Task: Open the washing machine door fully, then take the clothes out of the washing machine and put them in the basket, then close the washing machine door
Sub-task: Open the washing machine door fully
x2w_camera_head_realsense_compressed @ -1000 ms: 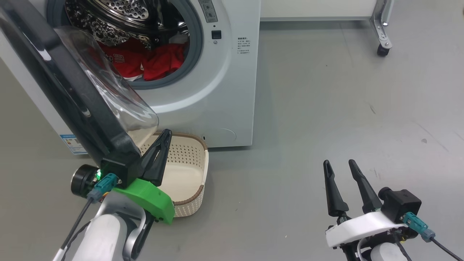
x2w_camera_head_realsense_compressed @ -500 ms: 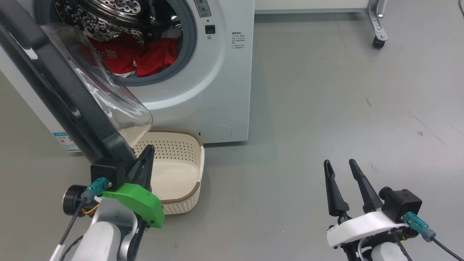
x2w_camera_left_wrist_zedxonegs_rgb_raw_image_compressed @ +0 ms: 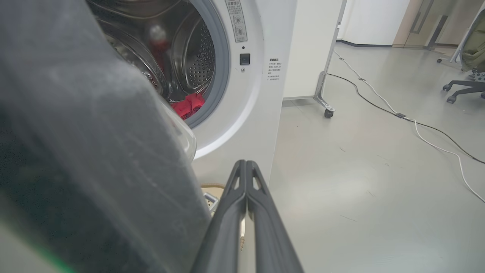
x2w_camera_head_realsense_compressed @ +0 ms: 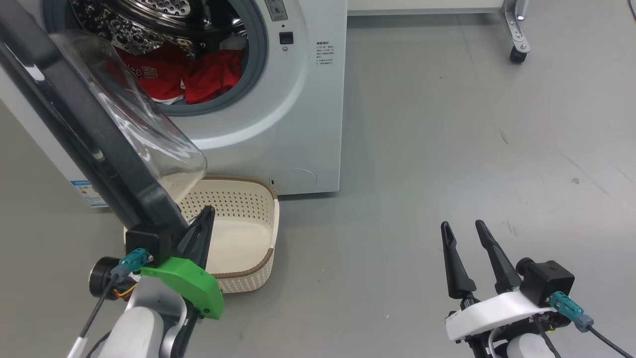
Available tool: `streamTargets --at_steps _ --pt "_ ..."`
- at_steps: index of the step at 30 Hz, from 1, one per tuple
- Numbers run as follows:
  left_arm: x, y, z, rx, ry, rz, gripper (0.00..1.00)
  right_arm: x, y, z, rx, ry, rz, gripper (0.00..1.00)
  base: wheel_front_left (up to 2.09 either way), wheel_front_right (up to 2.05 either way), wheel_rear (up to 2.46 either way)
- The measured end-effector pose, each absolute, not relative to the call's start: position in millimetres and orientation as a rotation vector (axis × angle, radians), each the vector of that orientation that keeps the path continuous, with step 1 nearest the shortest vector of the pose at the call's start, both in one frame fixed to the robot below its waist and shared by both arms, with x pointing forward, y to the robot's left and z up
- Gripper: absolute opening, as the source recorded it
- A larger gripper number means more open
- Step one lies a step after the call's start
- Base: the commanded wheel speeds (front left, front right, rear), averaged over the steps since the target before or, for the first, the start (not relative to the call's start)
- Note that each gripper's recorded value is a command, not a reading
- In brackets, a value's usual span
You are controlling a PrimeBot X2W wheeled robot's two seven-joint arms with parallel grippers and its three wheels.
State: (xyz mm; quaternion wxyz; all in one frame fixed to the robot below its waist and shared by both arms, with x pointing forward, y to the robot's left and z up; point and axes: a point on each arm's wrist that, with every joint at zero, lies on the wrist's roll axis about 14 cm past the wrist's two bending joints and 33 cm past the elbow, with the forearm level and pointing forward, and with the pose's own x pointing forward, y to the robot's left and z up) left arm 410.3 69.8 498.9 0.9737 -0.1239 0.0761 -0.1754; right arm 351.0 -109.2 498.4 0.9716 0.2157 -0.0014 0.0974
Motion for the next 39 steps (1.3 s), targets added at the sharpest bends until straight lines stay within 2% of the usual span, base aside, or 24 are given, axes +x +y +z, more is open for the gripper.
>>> streamTargets --at_steps 17,39 --pt "405 78 499 -0.257 0.137 -0.328 0.00 358 -98 500 0.439 -0.005 0.226 1.00 0.00 0.00 0.00" --pt "389 122 499 -0.276 0.108 -0.204 0.00 365 -57 498 0.443 0.028 0.359 1.00 0.00 0.00 0.00"
